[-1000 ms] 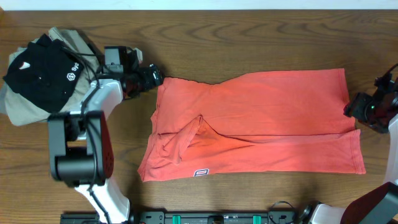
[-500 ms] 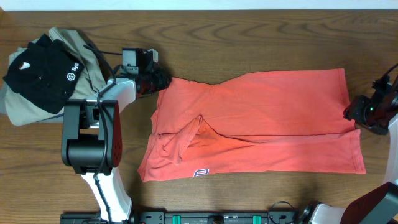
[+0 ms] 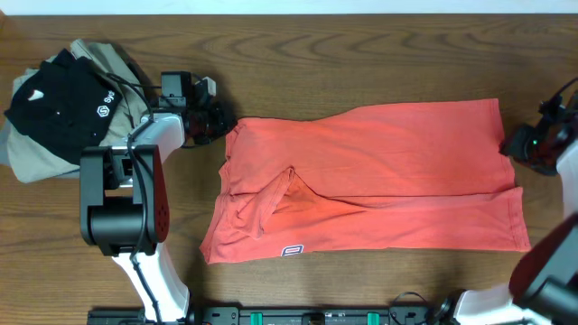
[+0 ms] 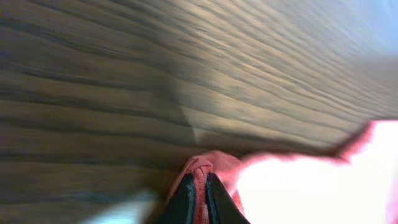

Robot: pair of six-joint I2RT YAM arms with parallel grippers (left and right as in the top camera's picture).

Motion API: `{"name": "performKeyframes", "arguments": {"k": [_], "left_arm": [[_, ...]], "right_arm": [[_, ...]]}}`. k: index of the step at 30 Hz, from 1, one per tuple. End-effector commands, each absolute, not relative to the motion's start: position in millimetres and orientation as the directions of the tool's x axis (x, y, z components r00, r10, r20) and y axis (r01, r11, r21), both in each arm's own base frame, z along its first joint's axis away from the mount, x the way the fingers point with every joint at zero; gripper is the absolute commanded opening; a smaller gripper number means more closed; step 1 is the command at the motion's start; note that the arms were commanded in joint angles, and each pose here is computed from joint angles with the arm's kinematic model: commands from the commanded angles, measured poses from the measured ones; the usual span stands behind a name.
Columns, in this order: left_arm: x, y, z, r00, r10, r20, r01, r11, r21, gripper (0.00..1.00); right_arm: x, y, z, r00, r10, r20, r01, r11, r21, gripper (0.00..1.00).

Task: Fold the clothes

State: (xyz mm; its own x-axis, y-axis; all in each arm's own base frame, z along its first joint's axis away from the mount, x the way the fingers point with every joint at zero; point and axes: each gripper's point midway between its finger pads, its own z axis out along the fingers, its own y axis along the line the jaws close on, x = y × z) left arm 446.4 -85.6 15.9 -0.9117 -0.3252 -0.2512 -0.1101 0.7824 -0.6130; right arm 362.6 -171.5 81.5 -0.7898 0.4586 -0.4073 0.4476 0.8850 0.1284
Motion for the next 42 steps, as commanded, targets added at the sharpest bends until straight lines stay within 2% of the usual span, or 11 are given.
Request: {"name": "performKeyframes", "arguments": {"k": [1, 7, 12, 22, 30, 33, 34, 35, 36, 37, 42], "left_arm": [[445.1, -108.9, 58.6, -0.921, -0.288, -0.264, -0.008, 0.688, -0.725, 0.06], [433.0, -110.4, 57.9, -0.935, -0.285, -0.209, -0.045, 0.683, -0.729, 0.06], [432.3, -110.1, 57.1, -0.936, -0.286, -0.206, -0.049, 0.685, -0.727, 0.06], [428.2, -96.2, 42.1, -0.933, -0.301, -0.196, -0.104, 0.750, -0.653, 0.06], [427.8, -96.1, 41.9, -0.934, -0.301, -0.194, -0.106, 0.750, -0.653, 0.06], [427.7, -96.3, 41.9, -0.934, -0.301, -0.194, -0.106, 0.750, -0.653, 0.06], [427.8, -96.2, 41.9, -0.934, -0.301, -0.195, -0.106, 0.750, -0.653, 0.06], [427.9, -96.1, 41.9, -0.933, -0.301, -0.195, -0.106, 0.750, -0.653, 0.07], [427.9, -96.1, 41.9, -0.933, -0.301, -0.195, -0.106, 0.750, -0.653, 0.06], [427.9, -96.1, 41.9, -0.933, -0.301, -0.195, -0.106, 0.750, -0.653, 0.06], [428.6, -95.6, 43.5, -0.932, -0.302, -0.198, -0.104, 0.750, -0.653, 0.06]], "right_arm": [[398.3, -160.6, 68.6, -0.794, 0.395, -0.462, 0.359, 0.918, 0.167, 0.61], [449.5, -155.4, 32.2, -0.772, 0.326, -0.545, 0.295, 0.944, 0.147, 0.66], [474.6, -168.3, 4.7, -0.729, 0.329, -0.600, 0.352, 0.932, 0.084, 0.68], [510.8, -190.4, 21.3, -0.594, 0.279, -0.755, 0.384, 0.922, 0.039, 0.67], [510.2, -178.0, -3.9, -0.632, 0.277, -0.724, 0.369, 0.929, 0.032, 0.62], [505.0, -175.9, -18.6, -0.656, 0.291, -0.697, 0.378, 0.925, 0.032, 0.50], [503.5, -175.8, -21.6, -0.660, 0.297, -0.690, 0.381, 0.924, 0.033, 0.41], [502.1, -175.5, -23.1, -0.662, 0.308, -0.684, 0.389, 0.920, 0.039, 0.27], [501.2, -175.1, -24.2, -0.661, 0.320, -0.679, 0.396, 0.917, 0.046, 0.06], [501.1, -174.8, -23.6, -0.656, 0.332, -0.678, 0.404, 0.913, 0.056, 0.01], [492.3, -175.5, -6.4, -0.652, 0.380, -0.655, 0.440, 0.894, 0.081, 0.01]]}}
